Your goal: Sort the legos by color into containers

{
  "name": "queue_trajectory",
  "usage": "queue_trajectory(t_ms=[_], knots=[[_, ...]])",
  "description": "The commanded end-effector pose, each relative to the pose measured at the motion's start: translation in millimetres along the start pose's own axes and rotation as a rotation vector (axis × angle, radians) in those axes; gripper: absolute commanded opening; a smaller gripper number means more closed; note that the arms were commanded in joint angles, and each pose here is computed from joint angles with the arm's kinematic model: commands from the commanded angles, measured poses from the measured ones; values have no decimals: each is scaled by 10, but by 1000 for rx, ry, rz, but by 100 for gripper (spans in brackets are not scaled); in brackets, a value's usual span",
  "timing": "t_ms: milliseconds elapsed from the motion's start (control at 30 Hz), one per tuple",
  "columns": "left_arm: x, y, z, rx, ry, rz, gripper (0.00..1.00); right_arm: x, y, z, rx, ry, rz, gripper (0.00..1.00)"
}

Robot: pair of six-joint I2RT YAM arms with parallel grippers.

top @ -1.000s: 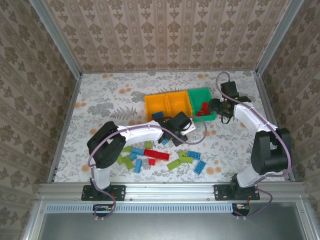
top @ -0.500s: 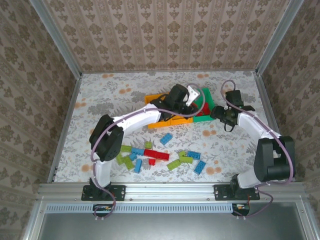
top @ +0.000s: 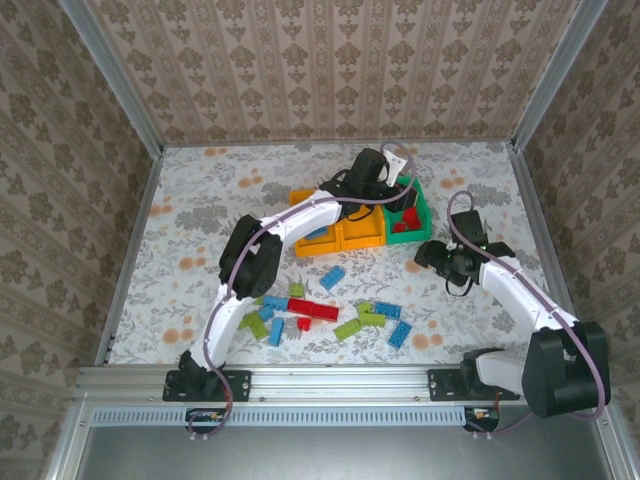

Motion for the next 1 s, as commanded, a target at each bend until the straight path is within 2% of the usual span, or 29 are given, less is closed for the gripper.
queue_trajectory(t_ms=[0, 133, 433, 533, 567, 600, 733, 967], knots=[[114, 107, -18, -31, -17, -86, 40, -6, -260, -27, 94, -28, -9, 73], [189, 64, -6, -21, 6, -108, 51, 46, -461, -11, 119, -58, -78, 74], [177, 113, -113, -31, 11, -121, 72, 230, -652, 16, 135, 6, -314, 78], [137, 154, -243, -53, 33, -97, 86, 279, -696, -3, 158, 8, -342, 78], [123, 179, -305, -65, 42, -84, 96, 306, -727, -9, 165, 14, -361, 78], [107, 189, -363, -71, 50, -71, 100, 332, -762, -18, 168, 15, -374, 78], [83, 173, -610, -77, 111, -34, 100, 377, -913, -61, 203, -37, -324, 78], [184, -23, -1123, -62, 264, 1, 100, 538, -1305, -139, 202, -81, -277, 86]])
Point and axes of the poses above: each hand's point on the last joint's axis, 136 mm out from that joint toward the fingers, its own z axis out along the fingers, its own x axis along the line the jaws close on, y = z × x, the point moved 8 cm from there along -z, back along the fingers, and after that the axes turned 9 degrees about z, right-handed, at the moved point
